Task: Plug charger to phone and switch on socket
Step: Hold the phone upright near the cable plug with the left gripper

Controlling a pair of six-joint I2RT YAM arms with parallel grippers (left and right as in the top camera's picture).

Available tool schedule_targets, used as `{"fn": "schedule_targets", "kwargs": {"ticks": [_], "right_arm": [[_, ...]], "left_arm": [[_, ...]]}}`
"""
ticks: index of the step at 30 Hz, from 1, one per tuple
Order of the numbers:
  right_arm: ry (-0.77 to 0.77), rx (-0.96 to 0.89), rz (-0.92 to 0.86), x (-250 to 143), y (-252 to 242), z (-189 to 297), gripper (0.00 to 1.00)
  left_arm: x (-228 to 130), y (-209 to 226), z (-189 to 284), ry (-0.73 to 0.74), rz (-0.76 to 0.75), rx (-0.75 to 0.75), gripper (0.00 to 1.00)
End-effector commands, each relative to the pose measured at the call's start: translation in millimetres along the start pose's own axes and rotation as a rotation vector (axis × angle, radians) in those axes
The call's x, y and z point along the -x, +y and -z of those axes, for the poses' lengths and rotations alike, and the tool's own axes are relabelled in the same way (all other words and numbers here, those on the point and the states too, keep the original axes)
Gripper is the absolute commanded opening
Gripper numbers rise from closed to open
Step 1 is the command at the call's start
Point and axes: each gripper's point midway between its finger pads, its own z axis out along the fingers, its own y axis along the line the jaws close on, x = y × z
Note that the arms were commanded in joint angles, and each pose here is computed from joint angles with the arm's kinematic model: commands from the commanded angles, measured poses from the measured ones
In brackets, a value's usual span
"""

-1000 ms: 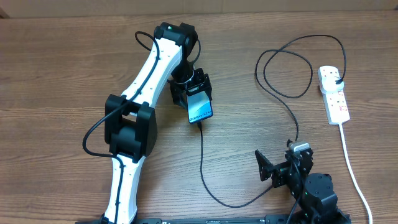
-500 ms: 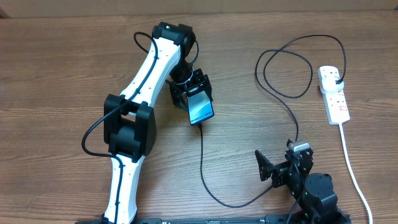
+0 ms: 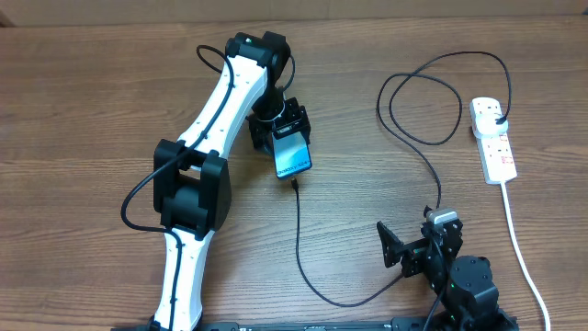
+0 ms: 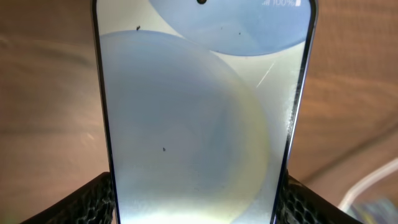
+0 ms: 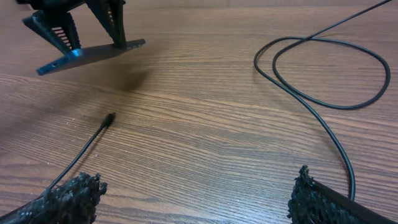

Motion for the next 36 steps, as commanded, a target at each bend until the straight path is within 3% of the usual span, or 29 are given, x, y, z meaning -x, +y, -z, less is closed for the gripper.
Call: {"fn": "schedule_targets", "kwargs": {"ticks": [1, 12, 31, 36], "right_arm": [[0.026, 0.006, 0.009, -9.0, 0.6, -1.8, 1.0], [0.025, 0.006, 0.009, -8.9, 0.6, -1.8, 1.0], [0.026, 0.007, 0.008, -9.0, 0.8, -1.8, 1.0], [0.005, 0.146, -0.109, -0.4, 25.3, -0.1, 1.0]], "left_arm": [[23.2, 8.4, 8.3, -0.16, -0.061, 0.127, 0.29], [68.5, -11.2, 15.8, -0.427, -0.207, 0.211, 0.25], [67.6, -21.5, 9.9, -0.409, -0.213, 0.151, 0.24], [67.5, -22.0, 9.8, -0.409, -0.199, 0.145, 0.23]]}}
